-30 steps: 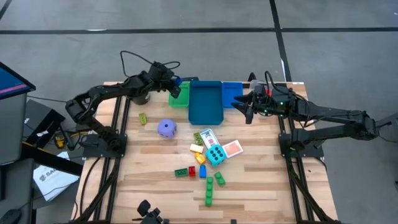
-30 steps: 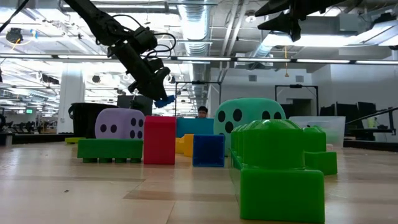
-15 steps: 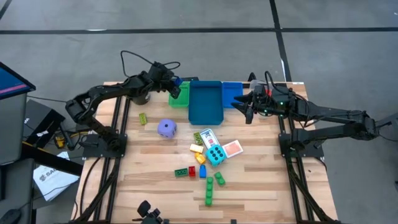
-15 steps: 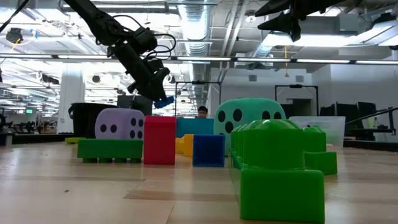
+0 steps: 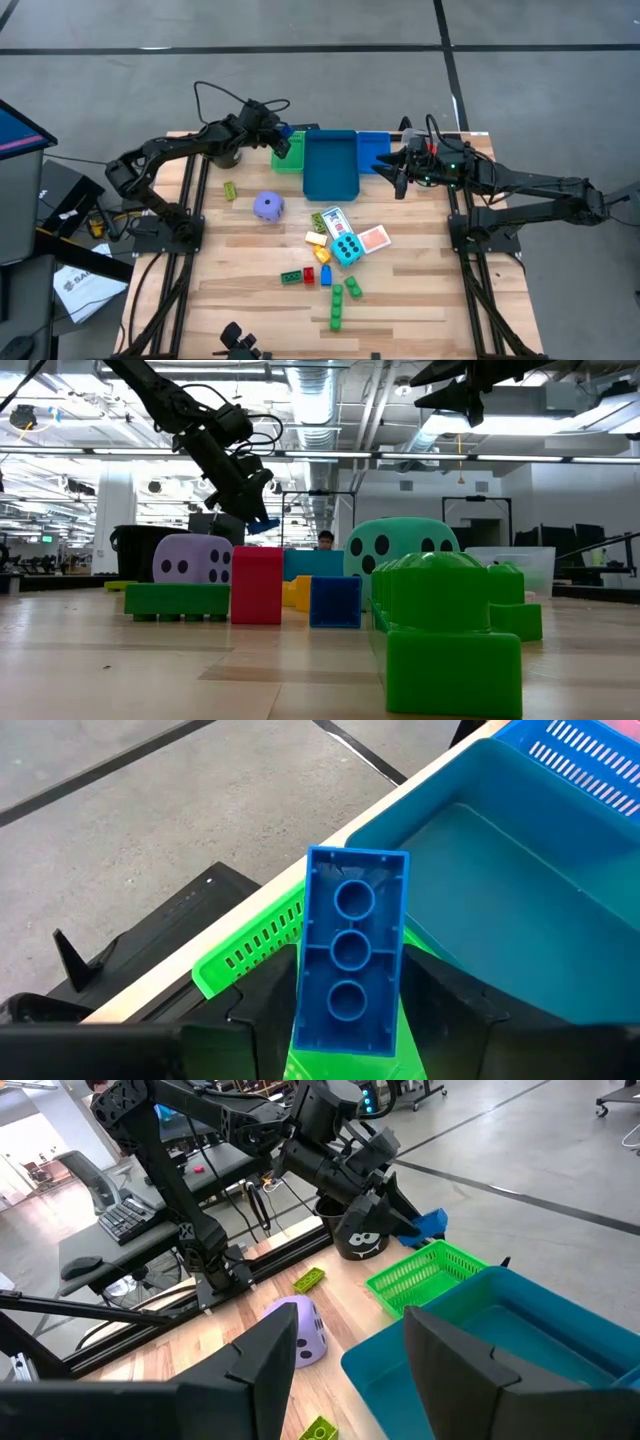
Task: Pick & Place Toys
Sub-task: Put the small blue game piece into the green bin, then put the small light green game piece into the green bin
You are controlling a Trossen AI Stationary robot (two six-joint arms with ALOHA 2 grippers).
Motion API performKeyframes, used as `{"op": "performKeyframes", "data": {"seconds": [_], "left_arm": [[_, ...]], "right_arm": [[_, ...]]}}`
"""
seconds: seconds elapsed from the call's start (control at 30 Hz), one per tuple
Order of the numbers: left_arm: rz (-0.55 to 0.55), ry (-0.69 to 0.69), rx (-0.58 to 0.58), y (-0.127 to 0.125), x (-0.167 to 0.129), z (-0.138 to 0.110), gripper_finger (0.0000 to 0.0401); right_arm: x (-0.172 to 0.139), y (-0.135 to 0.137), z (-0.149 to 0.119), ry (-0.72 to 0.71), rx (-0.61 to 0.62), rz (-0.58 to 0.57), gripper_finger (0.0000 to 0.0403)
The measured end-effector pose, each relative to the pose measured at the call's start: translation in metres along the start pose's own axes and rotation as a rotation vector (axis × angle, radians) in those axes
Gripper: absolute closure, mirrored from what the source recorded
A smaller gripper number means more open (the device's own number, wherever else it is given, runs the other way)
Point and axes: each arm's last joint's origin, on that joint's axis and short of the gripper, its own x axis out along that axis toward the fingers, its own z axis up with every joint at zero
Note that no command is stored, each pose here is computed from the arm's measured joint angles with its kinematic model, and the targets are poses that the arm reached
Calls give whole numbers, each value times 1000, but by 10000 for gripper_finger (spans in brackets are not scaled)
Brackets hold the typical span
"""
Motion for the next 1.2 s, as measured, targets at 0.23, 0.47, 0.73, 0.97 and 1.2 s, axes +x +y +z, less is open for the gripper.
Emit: {"op": "performKeyframes", "data": {"seconds": [0.23, 0.47, 0.73, 0.97, 1.2], "left_arm": [[5, 0, 0, 0, 0, 0, 234], [-10, 1, 3, -2, 0, 0, 245], [-288, 32, -11, -27, -2, -3, 247], [-735, 100, 60, -70, -12, -10, 232], [-942, 155, 165, -118, -27, -23, 211]], "right_arm": [[0, 0, 0, 0, 0, 0, 223], [0, 0, 0, 0, 0, 0, 223], [0, 0, 0, 0, -1, 0, 223], [0, -1, -1, 15, -3, -6, 223], [0, -2, -4, 43, 7, -16, 223]]}}
